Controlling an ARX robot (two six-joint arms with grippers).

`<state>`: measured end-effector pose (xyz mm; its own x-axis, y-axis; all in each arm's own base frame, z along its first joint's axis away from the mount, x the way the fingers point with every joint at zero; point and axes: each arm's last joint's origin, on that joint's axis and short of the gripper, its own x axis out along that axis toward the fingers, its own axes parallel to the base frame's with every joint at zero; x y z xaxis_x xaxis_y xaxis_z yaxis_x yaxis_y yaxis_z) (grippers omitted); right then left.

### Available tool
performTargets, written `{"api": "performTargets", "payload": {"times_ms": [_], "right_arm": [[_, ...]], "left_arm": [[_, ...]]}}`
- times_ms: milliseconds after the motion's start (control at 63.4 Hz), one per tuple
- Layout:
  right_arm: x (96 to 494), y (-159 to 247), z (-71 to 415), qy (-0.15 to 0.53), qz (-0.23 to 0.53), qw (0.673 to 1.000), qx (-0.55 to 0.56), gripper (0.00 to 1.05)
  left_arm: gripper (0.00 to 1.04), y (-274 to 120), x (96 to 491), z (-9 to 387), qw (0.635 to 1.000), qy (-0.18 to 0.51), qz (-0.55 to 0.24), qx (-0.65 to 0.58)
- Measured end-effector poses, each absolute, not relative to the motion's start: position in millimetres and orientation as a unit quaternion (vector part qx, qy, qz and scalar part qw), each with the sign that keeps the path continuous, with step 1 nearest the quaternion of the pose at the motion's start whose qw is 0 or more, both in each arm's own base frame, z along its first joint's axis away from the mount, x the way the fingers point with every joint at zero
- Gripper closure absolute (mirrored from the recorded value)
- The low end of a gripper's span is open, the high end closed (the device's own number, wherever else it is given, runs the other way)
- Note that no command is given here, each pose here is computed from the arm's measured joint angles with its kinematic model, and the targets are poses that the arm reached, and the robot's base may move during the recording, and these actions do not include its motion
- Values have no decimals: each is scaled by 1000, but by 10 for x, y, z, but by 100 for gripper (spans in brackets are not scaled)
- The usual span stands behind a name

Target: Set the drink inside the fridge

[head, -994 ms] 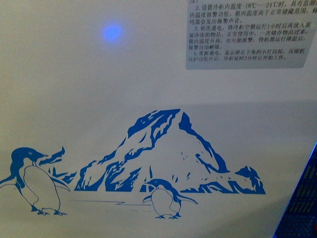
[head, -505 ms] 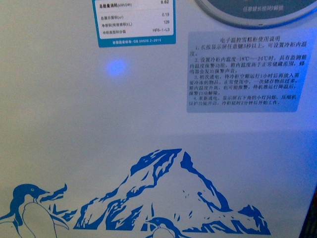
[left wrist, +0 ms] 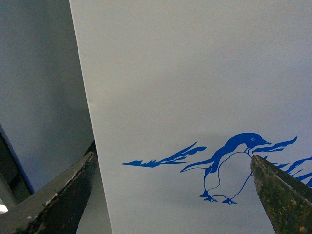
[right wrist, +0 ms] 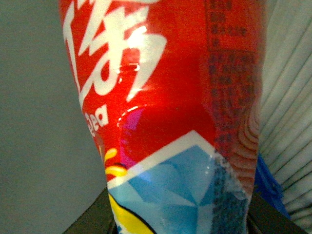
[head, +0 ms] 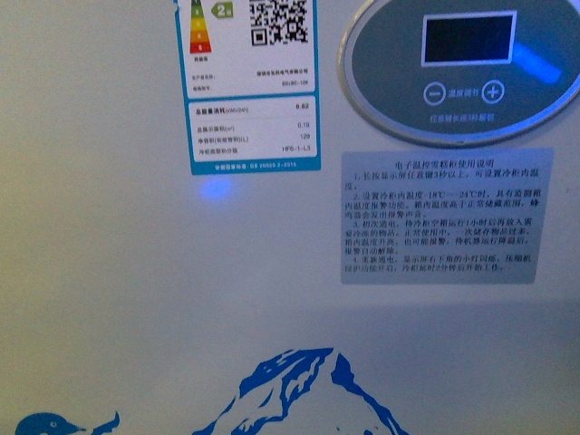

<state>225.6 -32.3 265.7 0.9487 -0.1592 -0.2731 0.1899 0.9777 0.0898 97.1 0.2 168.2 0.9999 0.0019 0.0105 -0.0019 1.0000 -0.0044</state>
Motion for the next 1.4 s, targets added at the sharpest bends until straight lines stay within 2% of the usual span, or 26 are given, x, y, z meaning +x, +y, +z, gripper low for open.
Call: {"api": "performTargets", "payload": {"times_ms": [205, 395, 521, 615, 852, 1136, 1404], "right_arm": [[1718, -146, 3019, 64, -82, 993, 49, 65], [1188, -39, 3187, 11, -100, 994, 38, 65], [990, 5, 3197, -31, -118, 992, 25, 65], [977, 18, 3172, -45, -131, 990, 21, 65], [1030, 95, 2824, -25, -167, 986, 10, 65], [1014, 290, 2597, -37, -143, 989, 11, 65], [1010, 299, 2588, -36, -141, 989, 8, 65]], "left_arm": [[8, 2, 971, 1682, 1000, -5, 1, -2], [8, 2, 971, 1682, 1000, -5, 1, -2], [8, 2, 971, 1682, 1000, -5, 1, -2], [8, 2, 971, 1682, 1000, -5, 1, -2], [8, 2, 971, 1682, 1000, -5, 1, -2], [8, 2, 971, 1682, 1000, -5, 1, -2], [8, 2, 971, 1682, 1000, -5, 1, -2]]}}
